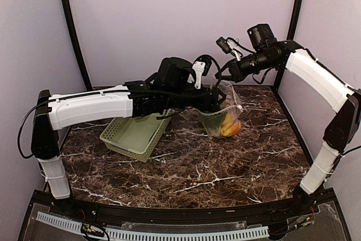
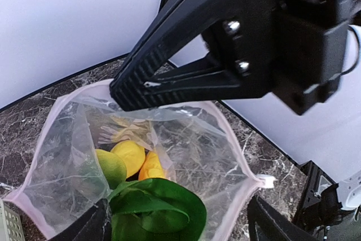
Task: Place the food in the zip-top bag and seal the zipper
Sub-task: Place the fake fruit in the zipper food storage bag, then pick up the fake fruit from the bin.
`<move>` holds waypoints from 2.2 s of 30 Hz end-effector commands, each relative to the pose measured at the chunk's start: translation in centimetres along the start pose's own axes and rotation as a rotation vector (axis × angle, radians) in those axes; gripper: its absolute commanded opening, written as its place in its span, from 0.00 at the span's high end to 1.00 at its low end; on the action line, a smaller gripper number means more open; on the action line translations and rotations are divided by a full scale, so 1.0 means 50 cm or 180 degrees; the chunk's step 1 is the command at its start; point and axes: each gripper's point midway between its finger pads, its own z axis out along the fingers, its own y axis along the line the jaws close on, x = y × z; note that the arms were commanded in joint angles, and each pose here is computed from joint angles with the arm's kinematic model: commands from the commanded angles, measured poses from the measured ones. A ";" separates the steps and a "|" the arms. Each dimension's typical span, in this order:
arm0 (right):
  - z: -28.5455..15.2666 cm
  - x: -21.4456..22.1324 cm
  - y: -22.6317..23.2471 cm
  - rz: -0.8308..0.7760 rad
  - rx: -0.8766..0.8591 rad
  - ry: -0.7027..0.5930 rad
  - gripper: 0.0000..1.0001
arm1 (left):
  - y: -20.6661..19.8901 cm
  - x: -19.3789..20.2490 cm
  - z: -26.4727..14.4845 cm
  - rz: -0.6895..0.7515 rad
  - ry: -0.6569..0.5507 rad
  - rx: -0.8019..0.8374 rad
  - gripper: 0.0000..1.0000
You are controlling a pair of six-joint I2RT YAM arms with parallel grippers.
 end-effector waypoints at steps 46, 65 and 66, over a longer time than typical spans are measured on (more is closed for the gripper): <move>-0.055 0.031 -0.026 -0.0038 0.0167 -0.0177 1.00 | 0.595 0.243 -0.222 0.0377 0.1083 -0.2907 0.15; -0.042 0.033 -0.031 0.0027 0.0110 -0.0111 1.00 | 0.744 0.256 -0.114 0.0253 0.1638 -0.3200 0.13; -0.042 0.033 -0.031 0.0028 0.0109 -0.0110 1.00 | 0.749 0.266 -0.109 0.0252 0.1679 -0.3201 0.13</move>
